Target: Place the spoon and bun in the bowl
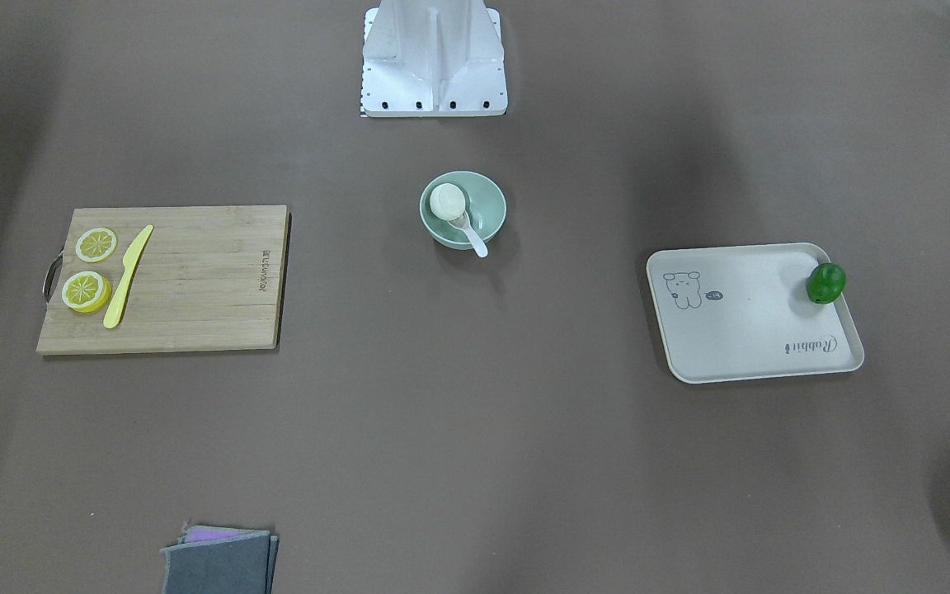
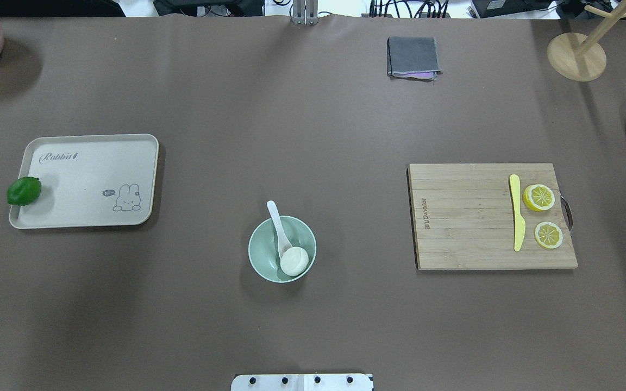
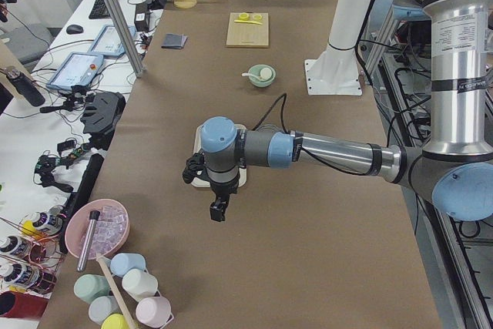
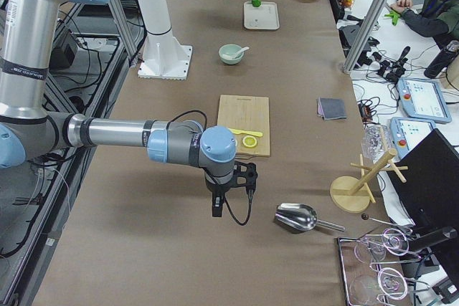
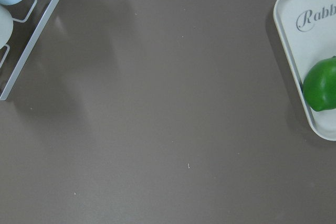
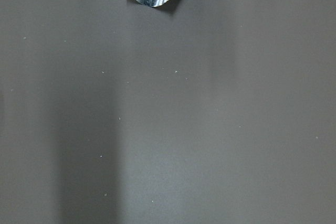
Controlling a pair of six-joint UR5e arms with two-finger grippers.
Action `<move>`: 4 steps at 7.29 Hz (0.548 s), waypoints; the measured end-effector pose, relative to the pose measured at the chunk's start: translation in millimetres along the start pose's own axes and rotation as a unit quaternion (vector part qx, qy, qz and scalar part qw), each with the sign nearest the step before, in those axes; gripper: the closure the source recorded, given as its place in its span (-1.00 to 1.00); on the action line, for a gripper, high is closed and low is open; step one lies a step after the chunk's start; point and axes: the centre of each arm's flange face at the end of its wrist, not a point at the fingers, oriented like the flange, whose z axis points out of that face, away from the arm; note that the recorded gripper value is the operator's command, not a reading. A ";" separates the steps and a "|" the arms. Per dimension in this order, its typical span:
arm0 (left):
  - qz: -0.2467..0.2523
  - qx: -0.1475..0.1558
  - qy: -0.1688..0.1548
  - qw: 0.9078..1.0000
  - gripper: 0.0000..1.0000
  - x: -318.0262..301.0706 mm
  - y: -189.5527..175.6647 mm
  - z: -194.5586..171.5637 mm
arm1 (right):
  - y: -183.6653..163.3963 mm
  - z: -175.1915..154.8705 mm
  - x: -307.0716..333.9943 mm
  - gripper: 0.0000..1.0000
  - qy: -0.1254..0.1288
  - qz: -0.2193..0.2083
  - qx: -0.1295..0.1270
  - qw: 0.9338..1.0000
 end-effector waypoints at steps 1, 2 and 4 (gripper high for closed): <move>0.001 0.000 0.000 1.000 -0.96 0.3 0.3 -0.4 | 1.9 -1.1 -1.5 -1.00 -0.001 0.001 -0.003 1.000; 0.001 0.001 -0.001 1.000 -0.96 0.5 0.3 -0.7 | 3.4 -1.0 -2.1 -1.00 -0.004 0.002 -0.005 1.000; 0.001 0.001 -0.001 1.000 -0.96 0.7 0.3 -1.1 | 4.3 -0.1 -2.7 -1.00 -0.006 0.001 -0.007 1.000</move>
